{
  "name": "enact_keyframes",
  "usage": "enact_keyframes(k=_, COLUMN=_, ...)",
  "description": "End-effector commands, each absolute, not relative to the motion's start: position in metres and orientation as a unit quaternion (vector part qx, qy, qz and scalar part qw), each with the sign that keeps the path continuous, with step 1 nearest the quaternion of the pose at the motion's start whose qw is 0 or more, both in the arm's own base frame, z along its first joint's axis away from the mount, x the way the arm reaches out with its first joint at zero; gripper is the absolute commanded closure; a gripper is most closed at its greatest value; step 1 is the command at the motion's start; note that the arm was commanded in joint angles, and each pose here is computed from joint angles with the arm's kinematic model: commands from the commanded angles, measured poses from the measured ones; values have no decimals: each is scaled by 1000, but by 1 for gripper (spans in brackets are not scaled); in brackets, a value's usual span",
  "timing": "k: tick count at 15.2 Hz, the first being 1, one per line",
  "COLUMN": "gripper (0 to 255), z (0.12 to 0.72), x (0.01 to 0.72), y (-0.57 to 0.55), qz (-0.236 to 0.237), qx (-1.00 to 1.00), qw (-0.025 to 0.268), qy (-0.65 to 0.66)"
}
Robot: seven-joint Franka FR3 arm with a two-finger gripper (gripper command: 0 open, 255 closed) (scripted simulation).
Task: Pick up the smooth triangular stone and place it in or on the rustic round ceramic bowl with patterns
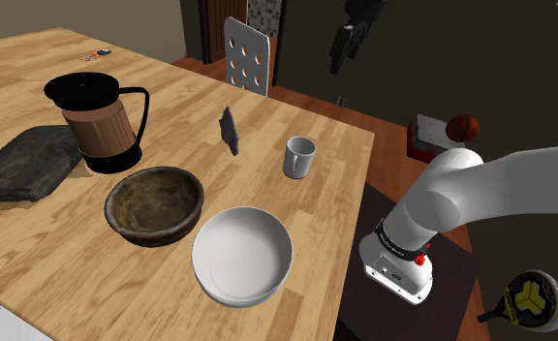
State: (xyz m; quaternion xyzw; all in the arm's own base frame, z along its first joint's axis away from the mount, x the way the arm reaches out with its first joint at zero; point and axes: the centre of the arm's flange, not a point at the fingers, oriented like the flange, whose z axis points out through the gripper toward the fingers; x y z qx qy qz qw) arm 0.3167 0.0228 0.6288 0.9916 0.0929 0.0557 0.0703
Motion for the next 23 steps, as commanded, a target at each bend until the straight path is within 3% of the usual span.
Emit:
enact_keyframes(k=1, gripper=0, z=629, x=317, y=23, qz=56, qx=992, qw=70, qy=93)
enact_keyframes(k=23, gripper=0, z=487, x=526, y=179, qz=12, qx=999, qw=44, qy=-27)
